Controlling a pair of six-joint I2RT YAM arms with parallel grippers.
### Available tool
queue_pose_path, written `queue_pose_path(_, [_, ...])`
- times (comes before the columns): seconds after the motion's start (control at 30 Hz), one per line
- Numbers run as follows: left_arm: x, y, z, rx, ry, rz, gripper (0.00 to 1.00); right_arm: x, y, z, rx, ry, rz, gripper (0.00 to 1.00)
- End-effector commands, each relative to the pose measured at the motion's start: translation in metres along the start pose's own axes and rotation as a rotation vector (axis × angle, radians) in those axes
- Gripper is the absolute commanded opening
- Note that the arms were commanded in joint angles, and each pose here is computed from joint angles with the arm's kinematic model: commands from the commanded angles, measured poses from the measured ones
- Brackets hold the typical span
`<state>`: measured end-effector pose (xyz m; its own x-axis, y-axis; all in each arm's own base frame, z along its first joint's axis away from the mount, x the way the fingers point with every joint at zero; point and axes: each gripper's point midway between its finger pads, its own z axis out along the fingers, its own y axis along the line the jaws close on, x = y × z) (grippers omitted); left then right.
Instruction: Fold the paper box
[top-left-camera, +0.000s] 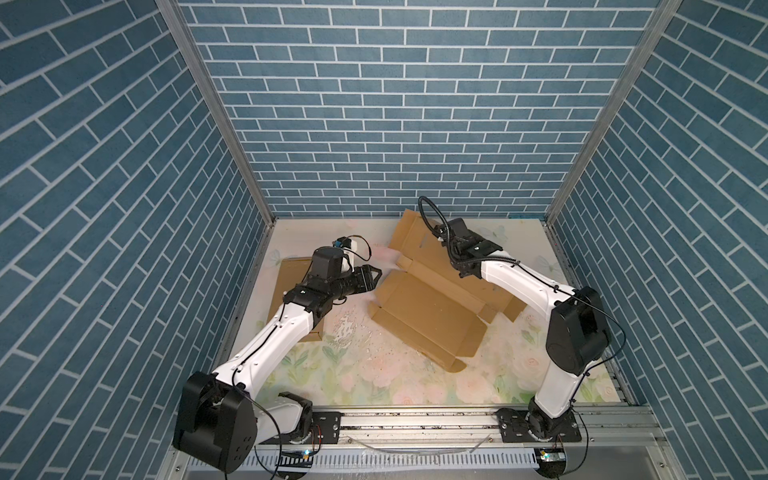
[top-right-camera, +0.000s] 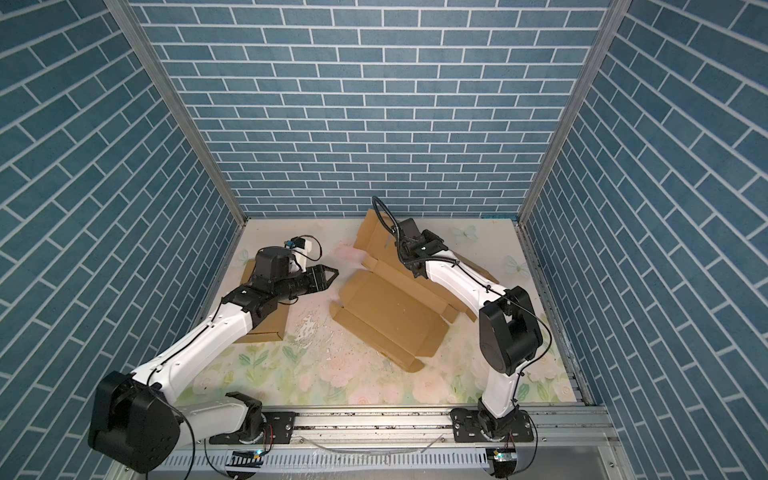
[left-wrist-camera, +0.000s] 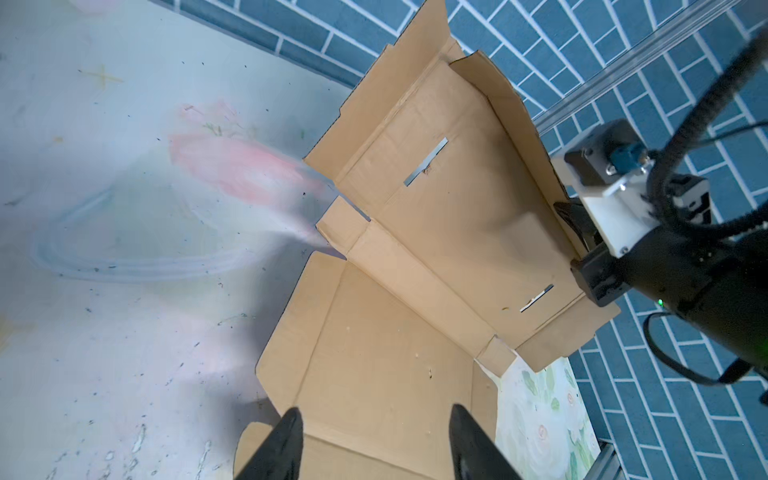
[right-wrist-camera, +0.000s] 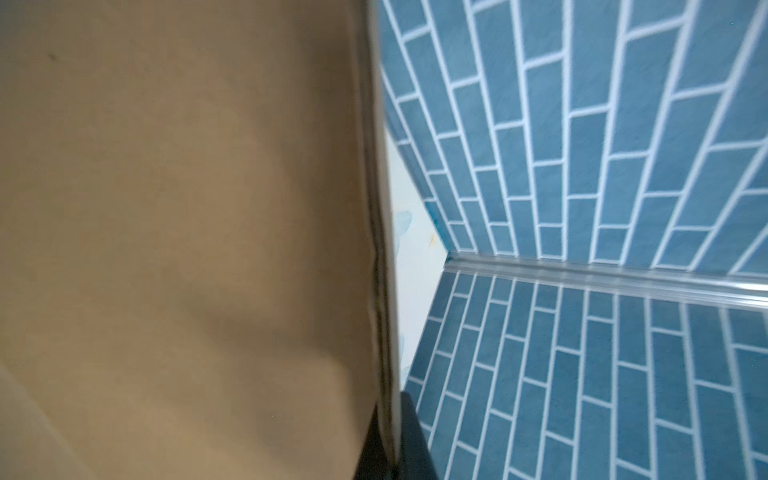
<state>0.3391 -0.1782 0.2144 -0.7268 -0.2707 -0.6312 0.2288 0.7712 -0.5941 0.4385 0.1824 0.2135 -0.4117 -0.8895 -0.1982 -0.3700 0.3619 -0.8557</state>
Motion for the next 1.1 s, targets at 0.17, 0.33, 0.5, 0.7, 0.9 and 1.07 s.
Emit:
queue_pose_path(0.17, [-0.020,0.012,-0.026,-0.031,-0.065,0.005,0.64,-0.023,0.007,-0.040,0.210,-0.112,-0.102,0.00])
queue_pose_path(0.33, [-0.026,0.011,-0.025,-0.034,-0.056,0.016,0.65,-0.019,0.035,-0.040,0.231,-0.095,-0.141,0.00])
queue_pose_path(0.5, [-0.032,0.007,-0.026,-0.027,-0.067,0.023,0.65,-0.021,0.041,-0.049,0.311,-0.101,-0.140,0.00])
queue_pose_path(0.7, [-0.037,0.002,-0.028,-0.024,-0.066,0.037,0.65,-0.022,0.040,-0.068,0.351,-0.131,-0.142,0.00])
queue_pose_path(0.9, [-0.041,-0.004,-0.029,-0.010,-0.069,0.045,0.65,-0.012,0.076,-0.077,0.335,-0.117,-0.201,0.00])
queue_pose_path(1.07, [-0.040,-0.010,-0.028,0.006,-0.057,0.059,0.66,-0.007,0.095,-0.088,0.341,-0.110,-0.213,0.00])
